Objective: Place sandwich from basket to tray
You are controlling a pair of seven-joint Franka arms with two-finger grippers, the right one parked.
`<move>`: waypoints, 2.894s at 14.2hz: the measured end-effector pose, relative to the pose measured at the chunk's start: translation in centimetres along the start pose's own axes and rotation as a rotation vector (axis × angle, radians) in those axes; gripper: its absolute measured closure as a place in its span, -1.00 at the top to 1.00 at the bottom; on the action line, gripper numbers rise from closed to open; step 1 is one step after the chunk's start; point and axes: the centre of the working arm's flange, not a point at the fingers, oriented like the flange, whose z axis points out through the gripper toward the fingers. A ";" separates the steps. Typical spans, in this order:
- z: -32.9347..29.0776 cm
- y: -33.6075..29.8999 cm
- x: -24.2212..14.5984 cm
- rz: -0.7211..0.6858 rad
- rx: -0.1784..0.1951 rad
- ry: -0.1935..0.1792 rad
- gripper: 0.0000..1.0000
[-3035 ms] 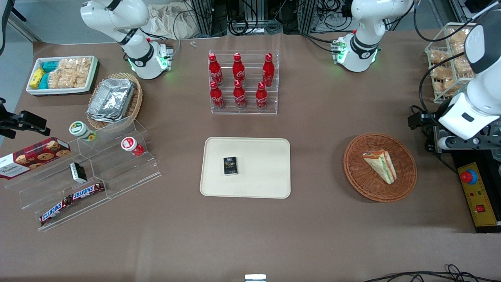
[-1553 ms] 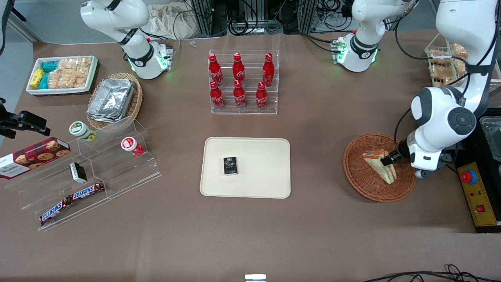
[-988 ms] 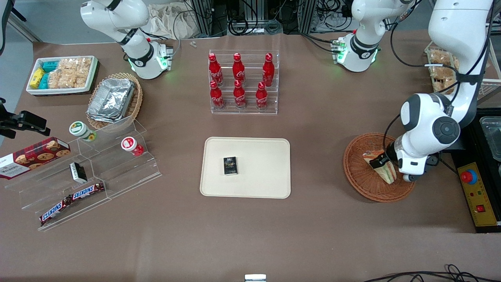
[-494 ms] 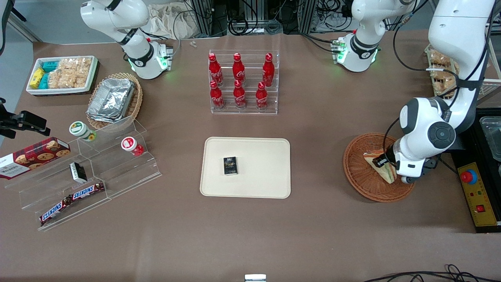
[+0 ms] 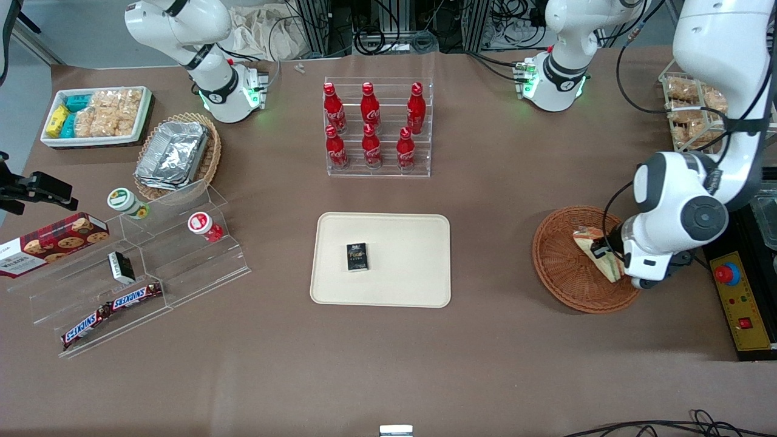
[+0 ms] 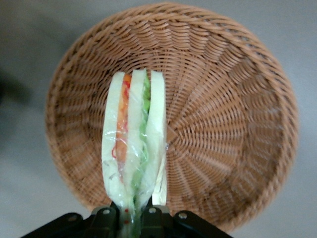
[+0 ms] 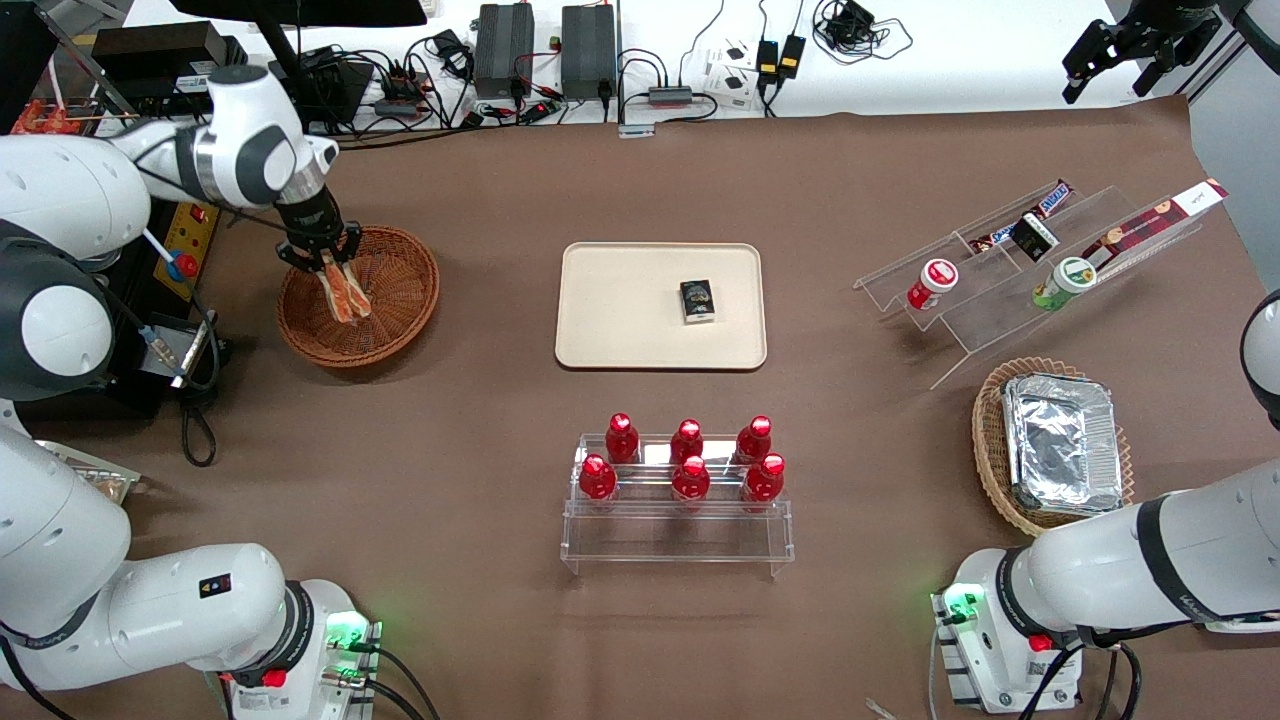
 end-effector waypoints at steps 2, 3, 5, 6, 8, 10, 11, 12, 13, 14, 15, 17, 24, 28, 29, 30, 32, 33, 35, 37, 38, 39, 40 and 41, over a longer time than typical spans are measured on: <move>-6.0 2.2 -1.0 0.086 0.013 -0.010 -0.65; -9.2 3.6 -2.1 0.134 0.009 -0.003 -0.65; -13.9 7.3 -5.5 0.229 -0.001 0.014 -0.70; -15.3 9.6 -7.8 0.282 -0.003 0.021 -0.70; -15.8 14.4 -13.1 0.397 0.003 0.029 -0.70; -14.0 19.7 -18.7 0.497 0.024 0.016 -0.70; -12.7 22.0 -20.8 0.506 0.029 0.005 -0.70; -11.3 24.2 -22.2 0.497 0.023 -0.005 -0.70; -9.7 26.4 -23.3 0.492 0.007 -0.010 -0.70; -7.9 28.3 -24.1 0.494 -0.010 -0.009 -0.70; -6.1 29.8 -24.6 0.503 -0.019 -0.002 -0.70; -2.7 31.3 -24.3 0.521 -0.006 0.013 -0.70; 4.4 33.6 -22.0 0.553 -0.046 0.075 -0.70; 6.8 34.8 -22.3 0.582 -0.077 0.095 -0.71; 6.7 34.9 -22.5 0.585 -0.079 0.098 -0.63; 6.7 35.0 -22.5 0.586 -0.078 0.098 -0.63; 6.6 34.9 -22.4 0.584 -0.077 0.099 -0.36; 6.4 34.9 -22.4 0.584 -0.073 0.098 -0.15; 5.9 34.7 -22.6 0.585 -0.061 0.097 0.25; 3.6 34.3 -23.1 0.588 -0.034 0.102 0.65; 1.4 33.8 -23.7 0.591 -0.013 0.107 0.82; -1.3 33.0 -24.5 0.592 0.014 0.117 0.98; -4.5 31.8 -25.3 0.589 0.036 0.126 1.00; -7.9 30.0 -25.8 0.596 0.042 0.120 1.00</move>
